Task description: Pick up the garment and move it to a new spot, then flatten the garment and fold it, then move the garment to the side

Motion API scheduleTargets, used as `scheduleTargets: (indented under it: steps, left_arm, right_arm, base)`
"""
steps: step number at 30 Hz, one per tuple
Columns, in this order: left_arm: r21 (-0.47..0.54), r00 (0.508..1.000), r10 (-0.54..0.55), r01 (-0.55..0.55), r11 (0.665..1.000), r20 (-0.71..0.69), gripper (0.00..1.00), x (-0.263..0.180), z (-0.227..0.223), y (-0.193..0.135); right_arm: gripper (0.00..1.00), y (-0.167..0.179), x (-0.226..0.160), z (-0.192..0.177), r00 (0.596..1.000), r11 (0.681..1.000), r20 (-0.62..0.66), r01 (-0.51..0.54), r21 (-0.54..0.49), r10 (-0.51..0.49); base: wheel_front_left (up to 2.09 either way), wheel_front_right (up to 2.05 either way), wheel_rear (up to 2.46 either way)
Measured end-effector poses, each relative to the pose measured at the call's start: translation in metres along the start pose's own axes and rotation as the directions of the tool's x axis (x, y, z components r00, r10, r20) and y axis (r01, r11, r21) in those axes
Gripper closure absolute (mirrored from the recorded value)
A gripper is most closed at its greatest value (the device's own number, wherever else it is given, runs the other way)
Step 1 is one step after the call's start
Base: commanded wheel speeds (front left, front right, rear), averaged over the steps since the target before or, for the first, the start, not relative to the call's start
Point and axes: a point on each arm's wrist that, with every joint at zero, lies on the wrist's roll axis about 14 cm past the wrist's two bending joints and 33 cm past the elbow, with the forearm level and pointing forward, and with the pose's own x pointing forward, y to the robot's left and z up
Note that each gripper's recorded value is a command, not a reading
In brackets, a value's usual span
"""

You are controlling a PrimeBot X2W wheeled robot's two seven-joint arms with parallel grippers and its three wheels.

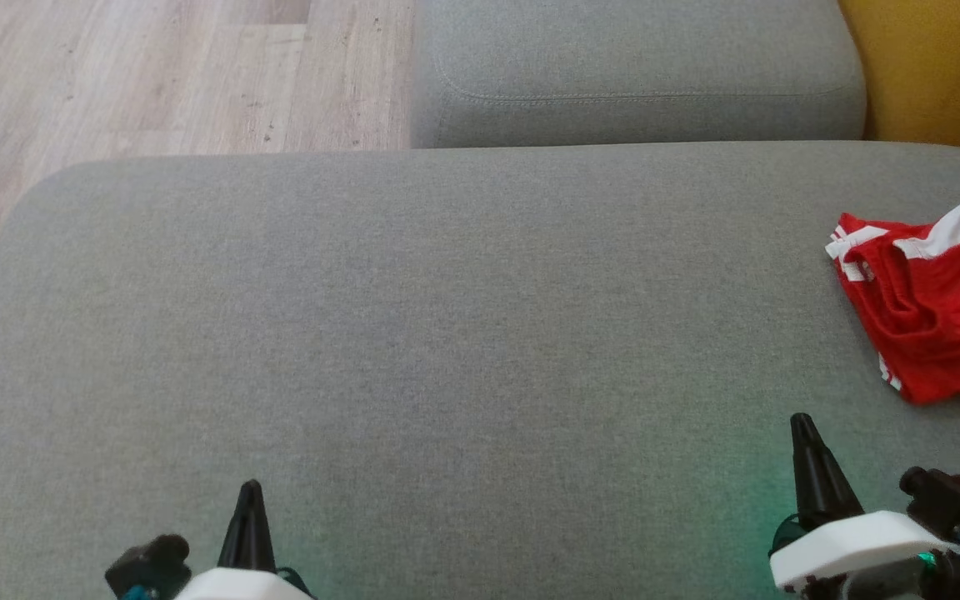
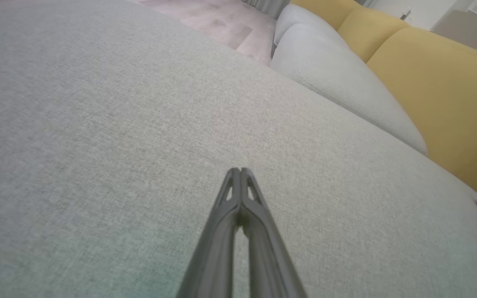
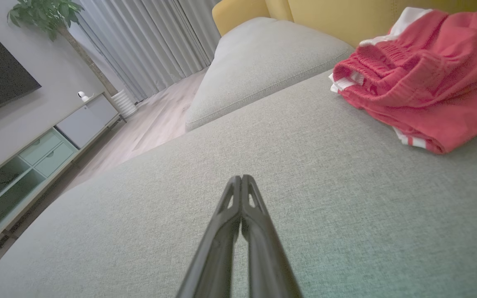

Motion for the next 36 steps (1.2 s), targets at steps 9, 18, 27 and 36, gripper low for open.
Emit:
scheduleTargets:
  steps: [9,18,27,36]
  left_arm:
    - [-0.093,1.0,0.002,-0.003,0.996,-0.008,1.0,0.004,0.004,0.002]
    - [-0.192,1.0,-0.009,0.006,0.981,-0.014,1.0,0.009,0.008,0.0]
    - [-0.284,1.0,-0.017,0.013,0.959,-0.013,1.0,0.013,0.013,0.0]
    - [-0.376,0.999,-0.031,0.025,0.926,-0.008,1.0,0.017,0.019,-0.001]
  right_arm:
    - [1.0,-0.005,-0.001,0.002,1.0,0.994,0.005,0.02,0.107,-0.021]
    - [1.0,-0.01,0.002,0.009,0.999,0.977,0.026,0.031,0.212,-0.038]
    - [1.0,-0.014,0.002,0.012,0.998,0.948,0.032,0.042,0.317,-0.054]
    - [1.0,-0.017,0.005,0.018,0.997,0.908,0.046,0.039,0.416,-0.064]
  base:
    - [0.0,0.0,0.0]
    - [0.0,0.0,0.0]
    - [0.0,0.0,0.0]
    - [0.0,0.0,0.0]
